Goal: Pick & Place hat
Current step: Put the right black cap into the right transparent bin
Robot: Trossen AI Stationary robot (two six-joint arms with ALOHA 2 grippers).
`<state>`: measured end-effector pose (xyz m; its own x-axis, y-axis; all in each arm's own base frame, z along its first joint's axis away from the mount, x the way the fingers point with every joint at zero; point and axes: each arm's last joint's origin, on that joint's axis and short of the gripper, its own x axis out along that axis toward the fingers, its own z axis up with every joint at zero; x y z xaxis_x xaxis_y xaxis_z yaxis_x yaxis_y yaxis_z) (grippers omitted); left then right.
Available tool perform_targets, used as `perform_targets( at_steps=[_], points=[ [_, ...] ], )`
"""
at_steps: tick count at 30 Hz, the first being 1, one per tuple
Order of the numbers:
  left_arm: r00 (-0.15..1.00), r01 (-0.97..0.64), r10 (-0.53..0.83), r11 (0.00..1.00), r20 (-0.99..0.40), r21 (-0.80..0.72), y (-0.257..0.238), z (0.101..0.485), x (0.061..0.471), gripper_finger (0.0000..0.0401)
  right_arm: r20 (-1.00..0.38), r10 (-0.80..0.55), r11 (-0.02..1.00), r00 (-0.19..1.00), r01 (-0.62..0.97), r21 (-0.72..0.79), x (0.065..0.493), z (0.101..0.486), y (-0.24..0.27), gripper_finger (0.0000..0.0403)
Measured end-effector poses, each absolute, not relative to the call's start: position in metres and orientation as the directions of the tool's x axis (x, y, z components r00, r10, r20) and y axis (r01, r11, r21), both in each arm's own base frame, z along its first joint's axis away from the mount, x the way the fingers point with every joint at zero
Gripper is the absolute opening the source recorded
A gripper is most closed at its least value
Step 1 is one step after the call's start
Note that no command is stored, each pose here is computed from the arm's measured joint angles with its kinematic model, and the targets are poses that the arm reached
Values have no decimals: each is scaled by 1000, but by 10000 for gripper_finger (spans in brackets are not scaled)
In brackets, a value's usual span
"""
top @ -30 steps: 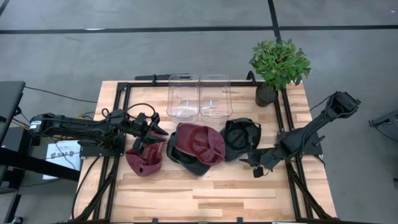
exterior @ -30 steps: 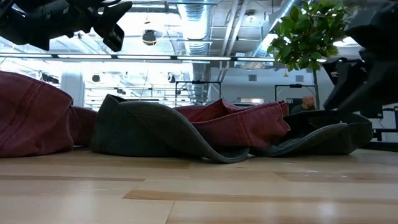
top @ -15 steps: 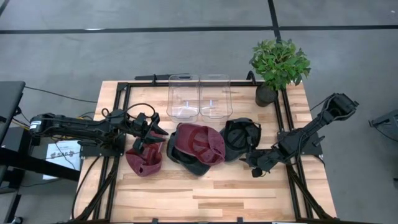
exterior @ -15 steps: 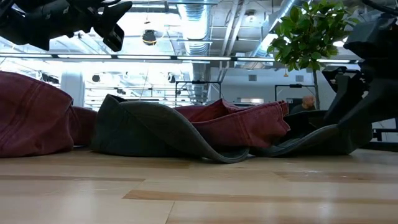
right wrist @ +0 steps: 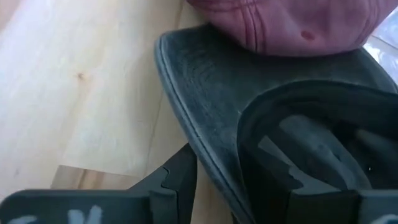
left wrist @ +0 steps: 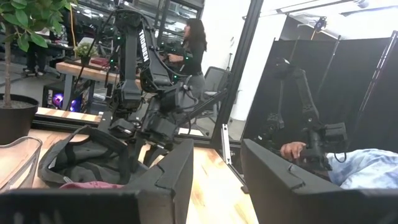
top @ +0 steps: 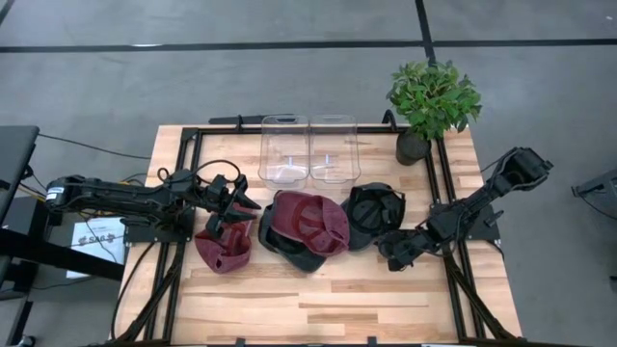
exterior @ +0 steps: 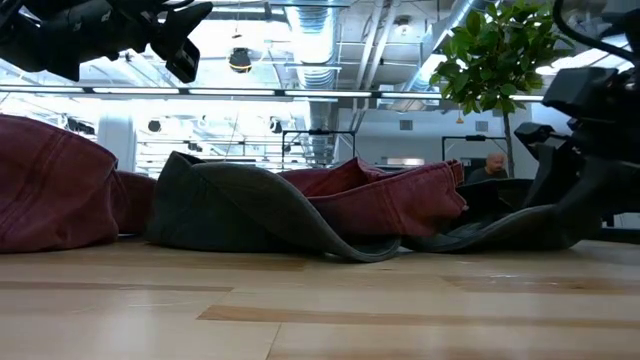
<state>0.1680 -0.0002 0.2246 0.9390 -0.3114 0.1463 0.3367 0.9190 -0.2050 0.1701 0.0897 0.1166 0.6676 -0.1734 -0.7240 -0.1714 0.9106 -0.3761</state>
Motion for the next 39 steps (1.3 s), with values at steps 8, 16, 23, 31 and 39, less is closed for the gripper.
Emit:
perform_targets(
  at_steps=[8, 16, 23, 31, 39],
  points=[
    [939, 337, -311, 919, 146, -205, 0, 225, 168, 131, -717, -161, 920, 678, -160, -358, 169, 120, 93, 14],
    [939, 336, -311, 919, 146, -205, 0, 225, 168, 131, -735, -146, 898, 663, -222, -379, 174, 147, 117, 5],
    [939, 336, -311, 919, 146, -205, 0, 225, 168, 131, -724, -280, 857, 630, -175, -484, 168, 190, 135, 3],
    [939, 337, -312, 918, 146, -208, 0, 225, 168, 131, -640, -440, 794, 630, -61, -605, 149, 217, 139, 2],
    [924, 377, -352, 903, 146, -207, -8, 224, 168, 131, -478, -512, 729, 714, 66, -681, 150, 224, 140, 1]
  ],
)
